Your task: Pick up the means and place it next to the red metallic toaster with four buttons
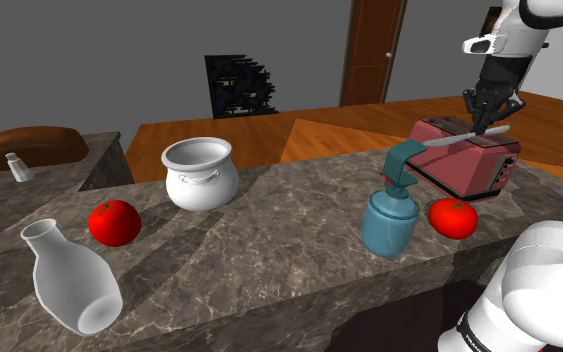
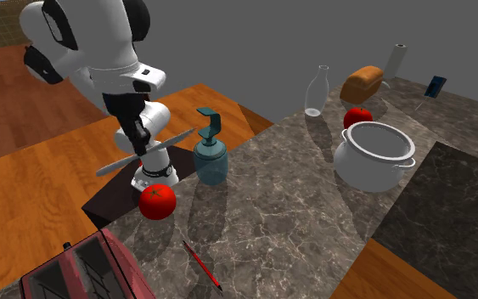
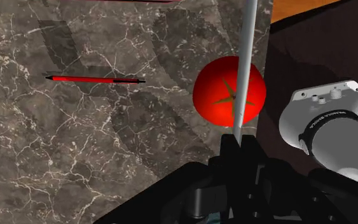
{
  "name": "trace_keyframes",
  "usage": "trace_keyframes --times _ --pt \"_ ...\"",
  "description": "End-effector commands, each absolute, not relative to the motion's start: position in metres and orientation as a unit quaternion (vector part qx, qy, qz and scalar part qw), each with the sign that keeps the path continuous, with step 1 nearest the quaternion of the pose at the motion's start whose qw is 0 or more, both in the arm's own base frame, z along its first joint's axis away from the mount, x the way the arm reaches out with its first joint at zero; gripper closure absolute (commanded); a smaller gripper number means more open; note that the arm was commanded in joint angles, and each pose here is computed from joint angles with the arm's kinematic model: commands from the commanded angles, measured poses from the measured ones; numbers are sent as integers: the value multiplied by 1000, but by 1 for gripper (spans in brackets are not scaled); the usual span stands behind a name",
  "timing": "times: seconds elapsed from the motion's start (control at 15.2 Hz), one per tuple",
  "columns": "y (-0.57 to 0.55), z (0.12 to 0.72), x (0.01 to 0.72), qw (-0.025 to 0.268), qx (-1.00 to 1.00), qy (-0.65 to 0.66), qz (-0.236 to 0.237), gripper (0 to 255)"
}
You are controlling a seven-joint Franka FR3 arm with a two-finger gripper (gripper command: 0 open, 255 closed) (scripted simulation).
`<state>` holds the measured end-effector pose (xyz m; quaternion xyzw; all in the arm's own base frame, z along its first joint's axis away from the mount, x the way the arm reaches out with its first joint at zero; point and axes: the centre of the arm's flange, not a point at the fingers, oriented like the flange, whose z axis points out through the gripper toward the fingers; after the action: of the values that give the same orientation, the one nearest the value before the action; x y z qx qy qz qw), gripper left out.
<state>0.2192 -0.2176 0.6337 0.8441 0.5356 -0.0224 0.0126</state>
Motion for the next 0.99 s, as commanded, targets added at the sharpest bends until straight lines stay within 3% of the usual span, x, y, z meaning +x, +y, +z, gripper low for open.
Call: trace_keyframes --times 0.0,0.92 --pt "-242 633 207 13 844 536 -23 255" --pt "-402 633 115 13 844 536 -23 255"
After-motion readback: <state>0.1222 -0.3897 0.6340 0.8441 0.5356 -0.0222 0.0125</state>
